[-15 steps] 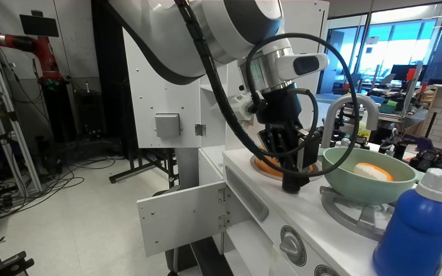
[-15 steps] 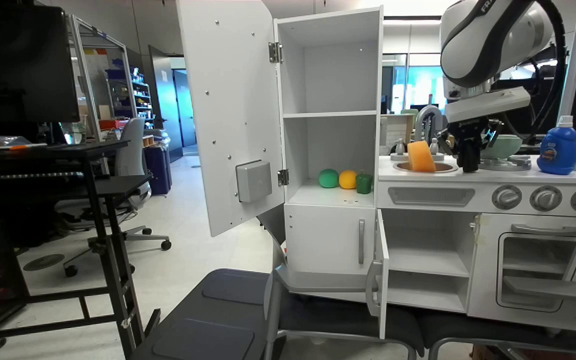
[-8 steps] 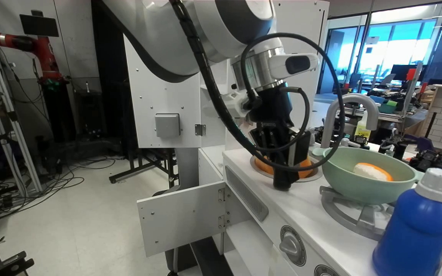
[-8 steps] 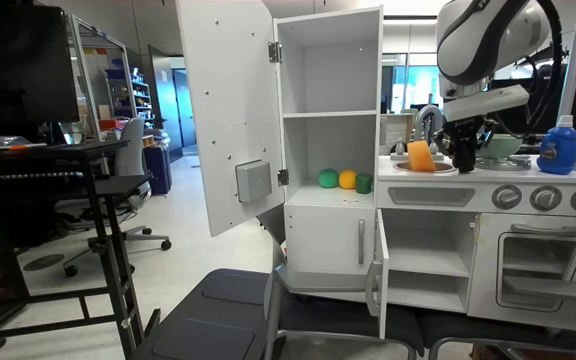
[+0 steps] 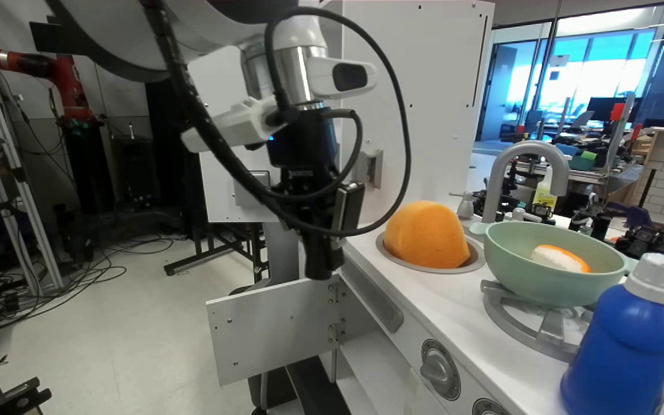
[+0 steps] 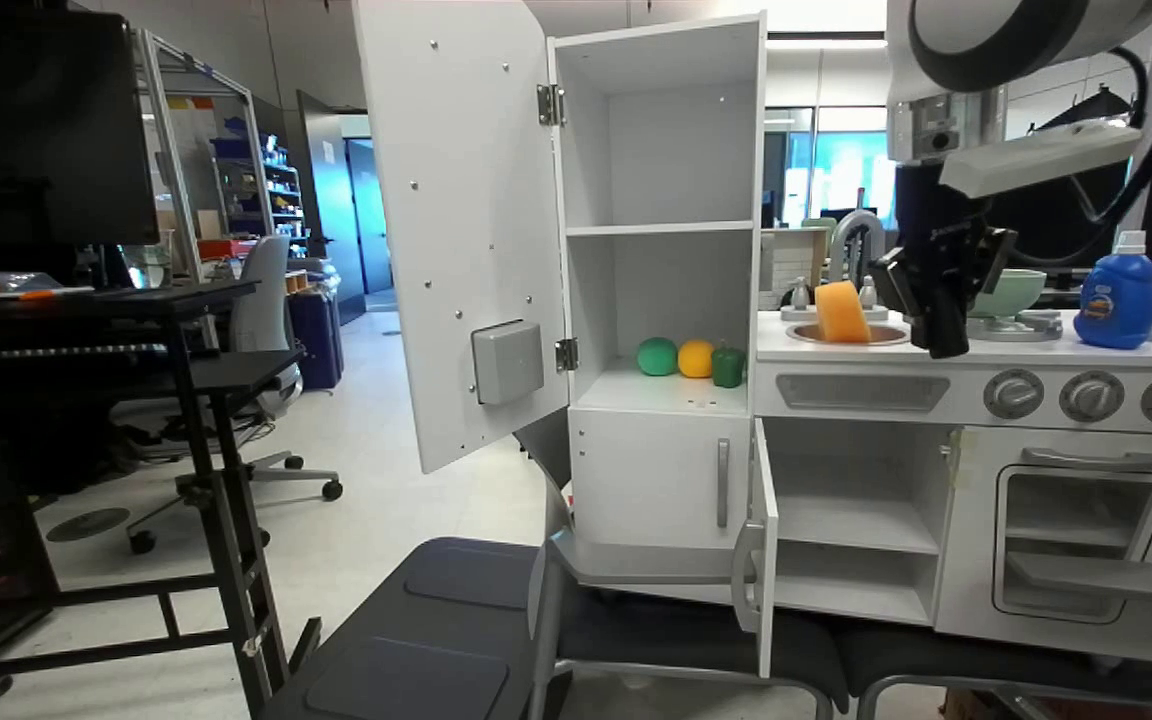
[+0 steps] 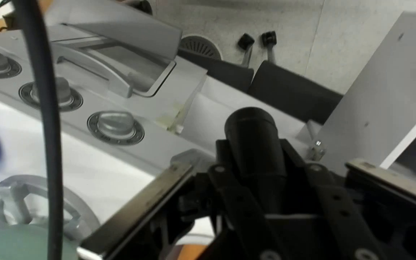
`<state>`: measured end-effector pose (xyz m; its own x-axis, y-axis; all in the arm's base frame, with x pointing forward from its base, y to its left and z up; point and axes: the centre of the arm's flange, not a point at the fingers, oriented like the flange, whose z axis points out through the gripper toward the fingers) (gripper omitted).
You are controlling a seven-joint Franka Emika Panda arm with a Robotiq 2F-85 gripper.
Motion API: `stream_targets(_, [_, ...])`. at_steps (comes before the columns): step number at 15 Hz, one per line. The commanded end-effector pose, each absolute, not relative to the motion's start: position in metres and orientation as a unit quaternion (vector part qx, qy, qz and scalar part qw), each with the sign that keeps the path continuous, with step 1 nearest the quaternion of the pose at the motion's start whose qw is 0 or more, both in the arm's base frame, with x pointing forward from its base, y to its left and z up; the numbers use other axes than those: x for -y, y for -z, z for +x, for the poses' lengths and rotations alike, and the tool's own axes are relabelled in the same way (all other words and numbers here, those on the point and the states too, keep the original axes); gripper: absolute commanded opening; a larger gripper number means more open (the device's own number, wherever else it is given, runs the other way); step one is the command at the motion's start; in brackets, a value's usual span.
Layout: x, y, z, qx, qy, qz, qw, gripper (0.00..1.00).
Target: Pick up the black bottle and the orange object and put them in the cabinet
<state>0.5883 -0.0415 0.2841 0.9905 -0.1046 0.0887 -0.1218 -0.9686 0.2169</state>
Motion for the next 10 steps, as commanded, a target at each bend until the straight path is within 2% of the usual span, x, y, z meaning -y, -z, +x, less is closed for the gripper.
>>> stream_targets(1, [0.013,-0.286,0.513,-0.008,0.001,0.995,0.103,0.10])
stream_targets(5, [-0.015,-0.217,0.497,-0.004,0.021,0.991,0.129,0.10])
stream_targets(10, [-0.023,-0.120,0.512,0.039,0.010,0.983,0.179,0.10])
